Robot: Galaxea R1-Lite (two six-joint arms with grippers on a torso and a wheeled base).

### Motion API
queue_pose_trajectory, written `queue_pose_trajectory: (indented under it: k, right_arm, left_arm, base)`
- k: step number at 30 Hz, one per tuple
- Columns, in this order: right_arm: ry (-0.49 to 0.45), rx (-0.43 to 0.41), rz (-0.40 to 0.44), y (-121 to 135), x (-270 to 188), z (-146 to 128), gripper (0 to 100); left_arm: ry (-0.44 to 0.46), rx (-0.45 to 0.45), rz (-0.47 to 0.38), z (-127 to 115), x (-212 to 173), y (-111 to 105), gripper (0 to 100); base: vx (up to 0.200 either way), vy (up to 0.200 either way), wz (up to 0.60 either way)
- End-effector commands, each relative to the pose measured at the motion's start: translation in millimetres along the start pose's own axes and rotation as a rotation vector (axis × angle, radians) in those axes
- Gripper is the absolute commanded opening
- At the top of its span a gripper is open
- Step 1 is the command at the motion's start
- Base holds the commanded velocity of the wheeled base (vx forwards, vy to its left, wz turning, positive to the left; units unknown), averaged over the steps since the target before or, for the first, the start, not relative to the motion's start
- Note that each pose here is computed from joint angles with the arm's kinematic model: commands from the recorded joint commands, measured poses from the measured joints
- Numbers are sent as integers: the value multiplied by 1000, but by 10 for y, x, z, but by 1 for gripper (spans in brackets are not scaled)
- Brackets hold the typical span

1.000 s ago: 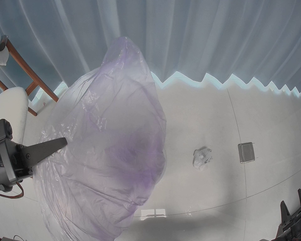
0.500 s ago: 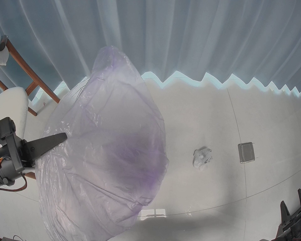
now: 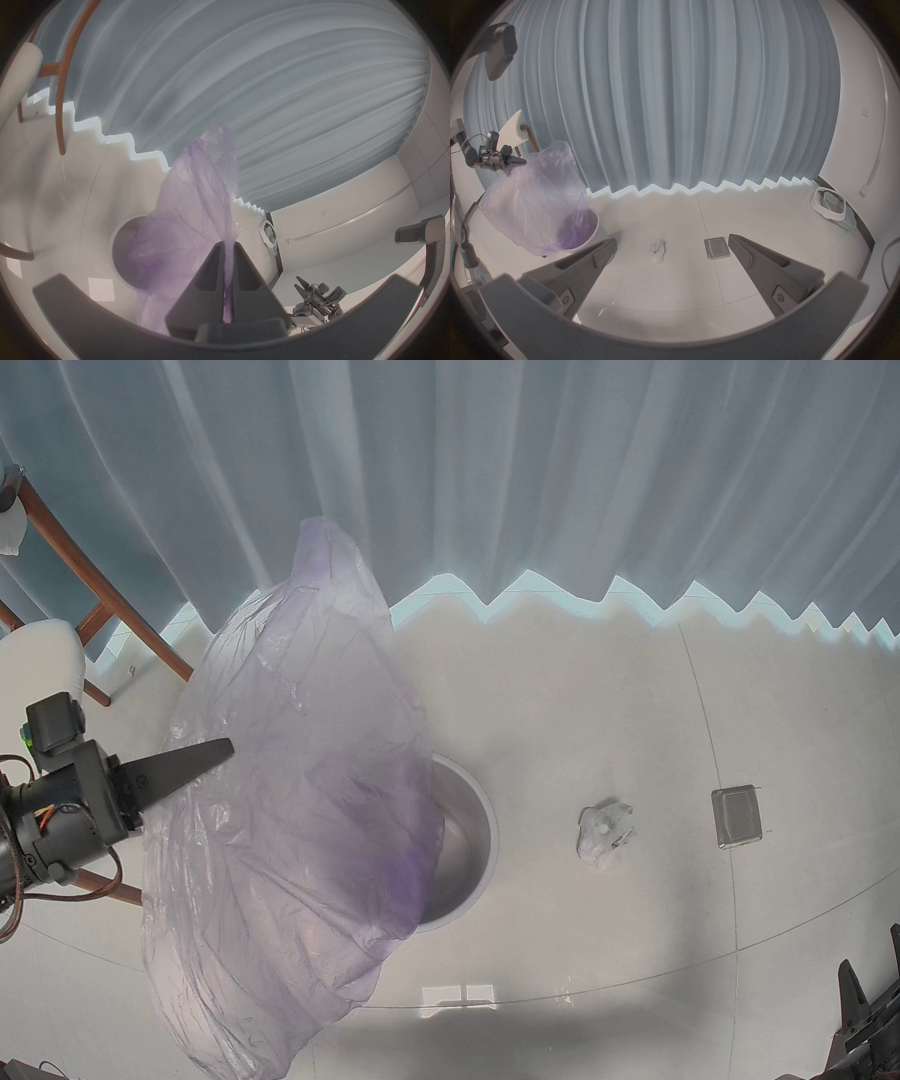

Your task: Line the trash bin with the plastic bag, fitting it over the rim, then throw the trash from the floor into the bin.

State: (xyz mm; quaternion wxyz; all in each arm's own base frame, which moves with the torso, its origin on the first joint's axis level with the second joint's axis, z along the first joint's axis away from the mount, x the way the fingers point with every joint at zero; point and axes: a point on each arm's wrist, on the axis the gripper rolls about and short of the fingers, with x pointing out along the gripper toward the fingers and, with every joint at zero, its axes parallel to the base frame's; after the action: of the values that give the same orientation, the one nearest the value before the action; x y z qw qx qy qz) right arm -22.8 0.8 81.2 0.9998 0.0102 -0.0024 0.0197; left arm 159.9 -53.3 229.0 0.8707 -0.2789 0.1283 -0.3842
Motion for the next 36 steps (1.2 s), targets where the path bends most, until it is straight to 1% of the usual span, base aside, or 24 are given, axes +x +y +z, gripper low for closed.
queue_pose_trajectory:
  k: [1,4,7,11,13,15,17,18,20,21,22,24,26,30,31,32,33,35,36]
  right_arm:
    - [1,1,1,-1,0,-52,100]
    - [1,1,1,-1,0,-52,100]
    - [1,1,1,-1,0,-52,100]
    - [1,1,1,-1,0,-52,100]
    - [1,1,1,-1,0,-52,100]
    - [1,1,1,-1,0,-52,100]
    - [7,-2,0,-1,-2,-53,100]
    - [10,-8,0,0,-1,-55,100]
    - [13,-20,7,0,0,-51,100]
    - [13,-20,8,1,0,-51,100]
    - [7,-23,10,1,-4,-51,100]
    - [5,-36,1,-1,-1,-54,100]
    - [4,-48,-1,-1,-1,-53,100]
    - [-1,-47,1,-1,-1,-48,100]
    - [-102,-30,3,6,-33,230,100]
    - [-142,-8,9,7,12,482,100]
    - [-149,15,26,5,115,663,100]
    - [-159,70,89,8,250,833,100]
    - [-134,105,125,16,316,896,100]
  left_arm:
    - [72,-29,3,-60,256,141,0]
    - [95,-33,8,-70,365,198,0]
    - [87,-22,-16,-17,492,200,0]
    - [60,-1,-41,108,729,242,0]
    - [36,14,-46,217,889,287,0]
    - [12,26,-42,318,1026,331,0]
    - [-23,38,-22,377,1124,315,0]
    - [-31,39,-12,362,1163,290,0]
    - [-17,38,-14,264,1247,208,0]
    - [-16,38,-15,259,1250,202,0]
    - [-4,34,-18,203,1301,175,0]
    - [6,33,-17,176,1339,191,0]
    - [7,52,-14,171,1358,205,0]
    - [8,71,-1,157,1337,229,0]
    - [6,68,11,154,1325,246,0]
    - [2,68,16,158,1315,245,0]
    - [2,66,19,153,1308,251,0]
    - [5,64,27,135,1298,261,0]
    - [9,63,31,120,1294,269,0]
  base:
    - [0,0,0]
    - [0,0,0]
    - [0,0,0]
    - [0,0,0]
    - [0,0,0]
    - [0,0,0]
    - [0,0,0]
    - [0,0,0]
    - [0,0,0]
    - [0,0,0]
    - [0,0,0]
    - [0,0,0]
    - [0,0,0]
    - [0,0,0]
    - [0,0,0]
    - [0,0,0]
    - [0,0,0]
    - [0,0,0]
    - [0,0,0]
